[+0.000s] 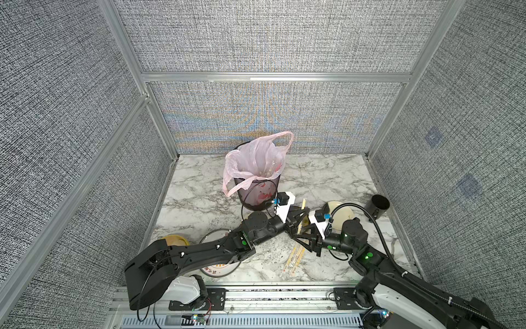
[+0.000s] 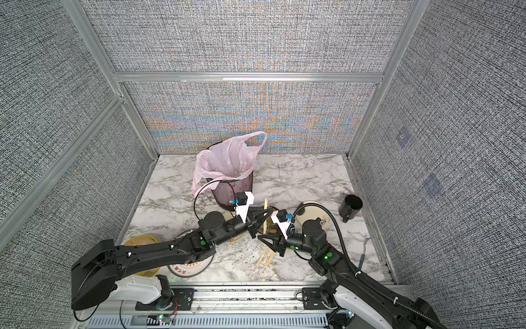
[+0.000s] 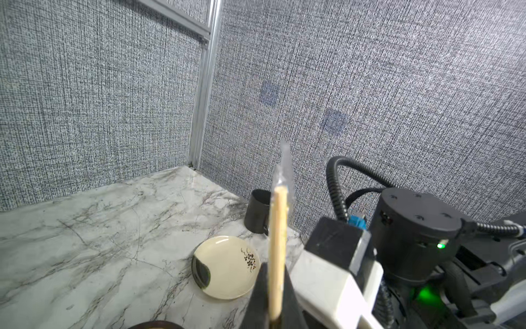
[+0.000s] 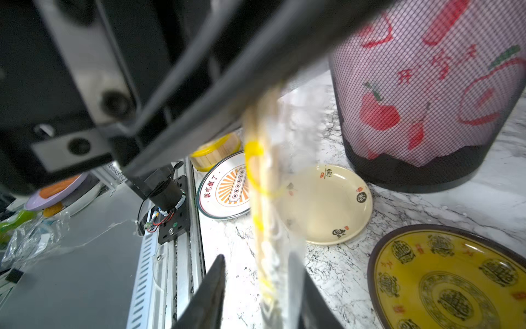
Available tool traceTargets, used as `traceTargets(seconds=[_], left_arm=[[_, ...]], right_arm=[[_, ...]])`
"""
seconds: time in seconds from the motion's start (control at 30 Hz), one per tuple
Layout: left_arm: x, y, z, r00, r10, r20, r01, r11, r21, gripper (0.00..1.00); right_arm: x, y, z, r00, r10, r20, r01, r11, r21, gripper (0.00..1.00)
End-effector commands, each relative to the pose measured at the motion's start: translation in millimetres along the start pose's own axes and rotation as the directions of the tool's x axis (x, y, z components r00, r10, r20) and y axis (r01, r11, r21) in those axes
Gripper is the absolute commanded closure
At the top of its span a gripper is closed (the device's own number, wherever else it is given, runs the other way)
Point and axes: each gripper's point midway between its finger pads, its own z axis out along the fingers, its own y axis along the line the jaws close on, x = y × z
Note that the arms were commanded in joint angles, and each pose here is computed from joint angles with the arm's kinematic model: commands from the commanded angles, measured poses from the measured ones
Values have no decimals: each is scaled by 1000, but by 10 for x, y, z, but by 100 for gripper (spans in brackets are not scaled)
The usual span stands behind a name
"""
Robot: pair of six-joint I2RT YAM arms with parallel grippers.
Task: Remove the packaging of disposable chopsticks
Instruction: Pick up the disposable chopsticks from the center of the board, then remove the packet bag from the disposable chopsticks.
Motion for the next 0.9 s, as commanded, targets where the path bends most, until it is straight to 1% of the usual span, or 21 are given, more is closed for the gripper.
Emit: traceTargets(seconds=[0.0, 0.03, 0.07, 0.1, 0.13, 0.2, 0.23, 0.33, 0.37, 0.43, 0.5, 0.57, 0.63, 0.77, 0.8, 0.87], left_arm=[[-304, -104, 8, 993, 10, 119, -14, 999, 37, 100], [-318, -118, 10, 992, 15, 122, -20, 999, 45, 100], [-314, -126, 9, 992, 17, 122, -24, 998, 51, 100], [-307, -134, 4, 993, 17, 121, -24, 998, 54, 100], [-298, -133, -6, 993, 19, 120, -26, 998, 54, 100], [-285, -112, -26, 993, 19, 114, -24, 999, 43, 100], [-273, -106, -33, 994, 16, 104, -20, 999, 39, 97], [-284, -169, -40, 998, 25, 63, -29, 998, 62, 70], [-295, -189, -36, 998, 32, 49, -35, 997, 67, 65], [-316, -201, -27, 998, 50, 26, -52, 996, 73, 59], [-384, -181, -49, 998, 46, 30, -49, 994, 95, 59], [-498, -200, -96, 998, 46, 46, -52, 989, 141, 58], [-593, -208, -139, 996, 71, 46, -77, 989, 128, 58], [-666, -202, -181, 992, 118, 36, -121, 987, 104, 59], [-678, -196, -186, 992, 120, 38, -123, 988, 97, 60], [-652, -201, -168, 992, 119, 39, -122, 987, 107, 68]], right_arm=[[-69, 64, -32, 998, -48, 47, 49, 999, -23, 81], [-58, 45, -54, 997, -56, 51, 56, 998, -6, 85], [-37, 21, -76, 997, -60, 55, 59, 998, 12, 93], [-10, 3, -86, 997, -59, 55, 58, 998, 24, 97], [-55, 30, -137, 993, -79, 83, 77, 997, 30, 100], [-21, 2, -174, 993, -85, 86, 80, 995, 55, 100], [-9, -14, -188, 993, -89, 83, 84, 994, 69, 100], [21, -35, -182, 991, -110, 72, 104, 992, 77, 100], [20, -17, -162, 991, -116, 68, 112, 992, 60, 100], [2, 58, -118, 990, -133, 56, 132, 991, 9, 100], [-1, 51, -63, 990, -141, 31, 141, 990, -6, 100], [1, 20, -14, 989, -149, 8, 149, 989, -4, 100], [-8, 42, 18, 986, -165, 9, 166, 986, -28, 100], [-79, 111, 38, 975, -223, 14, 223, 973, -63, 100], [-83, 120, 34, 973, -229, 11, 229, 971, -64, 100], [-115, 144, 14, 970, -241, 30, 242, 968, -65, 100]])
